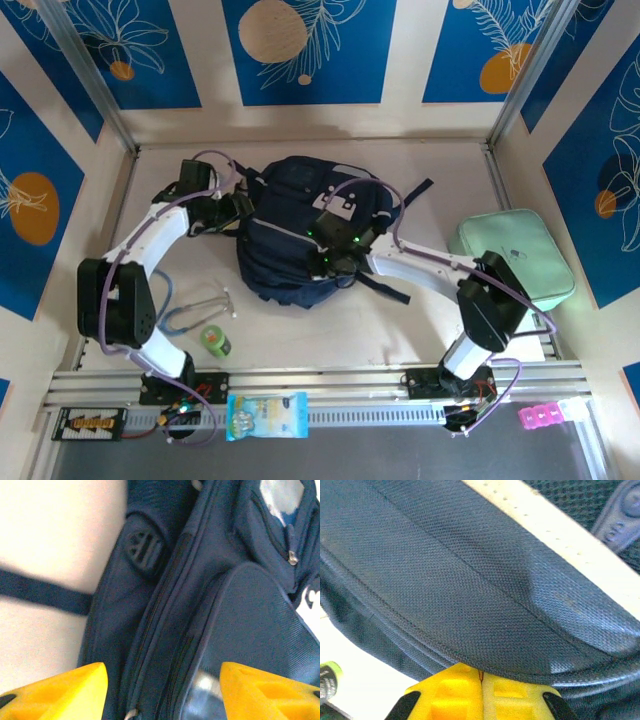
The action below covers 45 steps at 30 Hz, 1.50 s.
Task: Pack the student bag
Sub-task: Zip the student bag at the center of the table.
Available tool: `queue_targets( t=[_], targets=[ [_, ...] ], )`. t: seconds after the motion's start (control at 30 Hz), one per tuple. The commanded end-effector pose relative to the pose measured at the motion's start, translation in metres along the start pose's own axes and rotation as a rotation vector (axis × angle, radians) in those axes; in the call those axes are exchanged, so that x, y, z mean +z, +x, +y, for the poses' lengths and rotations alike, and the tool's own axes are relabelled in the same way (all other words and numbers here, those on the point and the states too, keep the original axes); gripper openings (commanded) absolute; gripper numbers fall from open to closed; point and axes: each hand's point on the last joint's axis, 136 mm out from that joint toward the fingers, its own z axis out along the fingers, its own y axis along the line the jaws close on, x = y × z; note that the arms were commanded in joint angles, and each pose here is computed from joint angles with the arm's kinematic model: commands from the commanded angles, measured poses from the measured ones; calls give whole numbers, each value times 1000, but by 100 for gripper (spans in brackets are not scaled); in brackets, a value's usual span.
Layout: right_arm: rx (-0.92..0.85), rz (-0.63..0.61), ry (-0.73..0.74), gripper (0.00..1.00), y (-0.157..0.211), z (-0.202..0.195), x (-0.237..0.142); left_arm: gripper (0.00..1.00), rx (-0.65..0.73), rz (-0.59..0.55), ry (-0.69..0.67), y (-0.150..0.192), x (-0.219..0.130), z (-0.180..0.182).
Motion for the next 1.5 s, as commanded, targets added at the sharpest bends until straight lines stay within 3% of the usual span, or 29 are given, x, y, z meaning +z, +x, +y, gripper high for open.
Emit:
queue_targets(
  t=[0.0,0.13,0.33,0.53,0.8,1.07,1.3,1.47],
  targets=[
    [-28,-32,-128,0,-27,44,-1,63,4,-43,-55,2,-27,10],
    [-39,-32,-172,0,-40,63,7,66,-53,-77,-68,14,-40,18],
    [-37,-21,-202,0,-41,71,13,67,-112,-27,194,29,-31,-17],
    [-14,10,-206,0,-35,70,19,50,-133,35,282,31,-17,-34],
    [3,14,-208,0,-35,71,22,39,-228,82,158,42,7,-11],
    [-27,11,-181,0,-32,70,23,30,-249,89,218,35,21,-21],
    [-142,-26,-44,0,-23,58,21,13,-277,43,195,25,27,-19],
    [-193,-68,111,0,-17,26,14,0,-279,19,169,22,25,-14]
  ],
)
